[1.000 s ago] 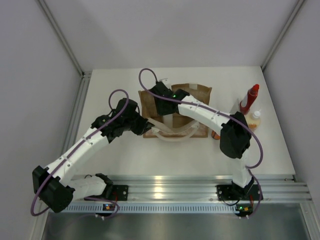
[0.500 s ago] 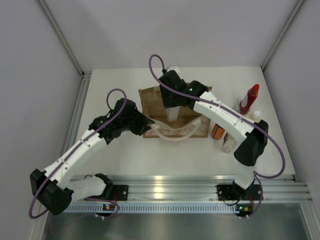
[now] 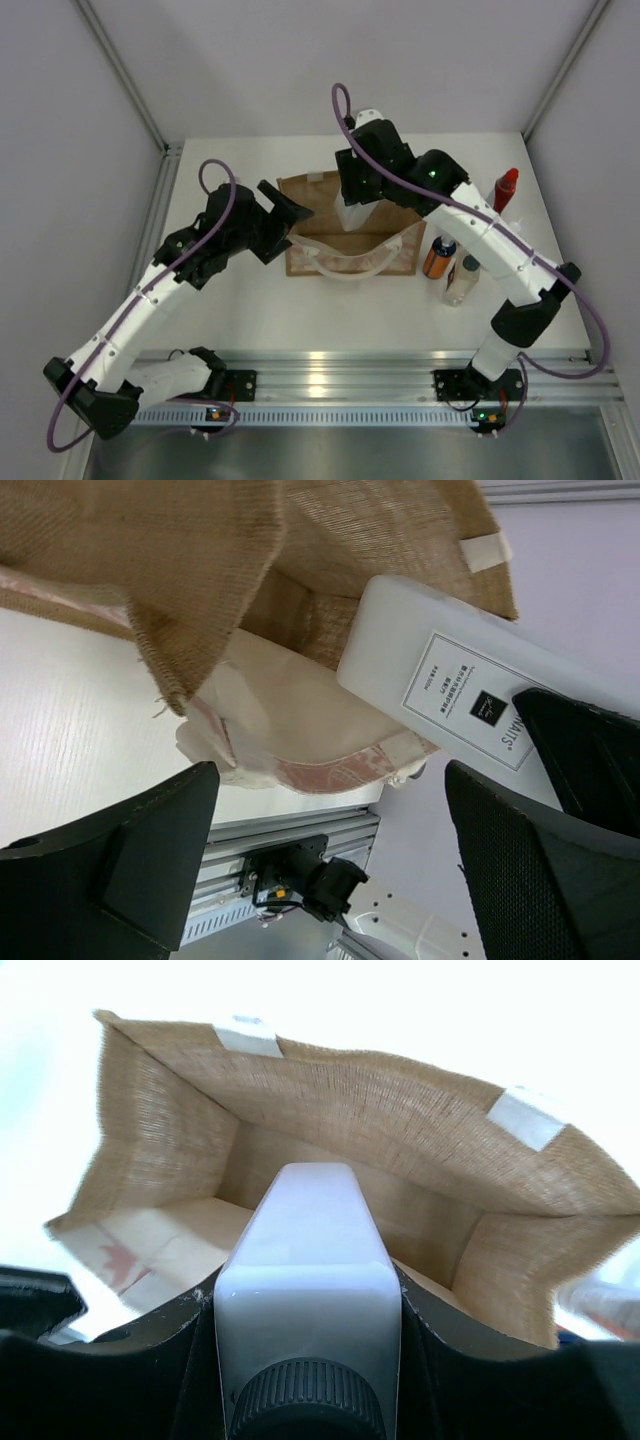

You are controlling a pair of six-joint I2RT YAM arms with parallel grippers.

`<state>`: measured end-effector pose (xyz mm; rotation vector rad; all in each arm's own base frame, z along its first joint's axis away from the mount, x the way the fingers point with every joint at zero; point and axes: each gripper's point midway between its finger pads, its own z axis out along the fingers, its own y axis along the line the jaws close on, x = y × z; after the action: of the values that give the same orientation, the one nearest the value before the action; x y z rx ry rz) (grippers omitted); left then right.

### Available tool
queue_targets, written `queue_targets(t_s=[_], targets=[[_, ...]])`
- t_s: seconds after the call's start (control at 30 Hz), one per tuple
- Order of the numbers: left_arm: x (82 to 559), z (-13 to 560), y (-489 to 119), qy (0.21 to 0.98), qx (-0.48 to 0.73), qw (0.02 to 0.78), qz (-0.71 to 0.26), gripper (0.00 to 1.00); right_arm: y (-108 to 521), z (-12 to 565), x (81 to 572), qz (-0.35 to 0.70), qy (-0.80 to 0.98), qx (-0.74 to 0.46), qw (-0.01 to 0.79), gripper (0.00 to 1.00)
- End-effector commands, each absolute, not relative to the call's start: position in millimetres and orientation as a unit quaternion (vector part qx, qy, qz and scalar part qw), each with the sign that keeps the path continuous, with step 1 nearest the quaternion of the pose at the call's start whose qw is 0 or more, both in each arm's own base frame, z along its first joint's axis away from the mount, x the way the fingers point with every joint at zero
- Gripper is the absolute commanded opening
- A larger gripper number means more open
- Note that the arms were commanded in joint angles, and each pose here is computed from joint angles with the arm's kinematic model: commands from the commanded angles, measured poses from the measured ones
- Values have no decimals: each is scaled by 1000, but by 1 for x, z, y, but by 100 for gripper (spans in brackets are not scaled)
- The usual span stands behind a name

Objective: Take the personal care products out of the canvas bag

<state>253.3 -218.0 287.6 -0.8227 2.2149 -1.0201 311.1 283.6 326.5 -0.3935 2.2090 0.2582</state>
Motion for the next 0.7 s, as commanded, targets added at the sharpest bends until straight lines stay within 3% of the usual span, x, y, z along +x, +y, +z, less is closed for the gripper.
queue_targets(t_s=[0.0,0.23,0.47,0.67], targets=[[253,332,-218,811,-248,334,-411,98,267,435,291,185,814,-137,534,0],[247,361,-193,798,-183,423,-387,98,248,474,257,232,779,-166,559,0],[246,373,-153,779,-167,512,-320,98,260,484,188,323,702,-345,532,0],[253,379,-126,776,-187,546,-255,98,267,477,148,381,668,-416,485,0]])
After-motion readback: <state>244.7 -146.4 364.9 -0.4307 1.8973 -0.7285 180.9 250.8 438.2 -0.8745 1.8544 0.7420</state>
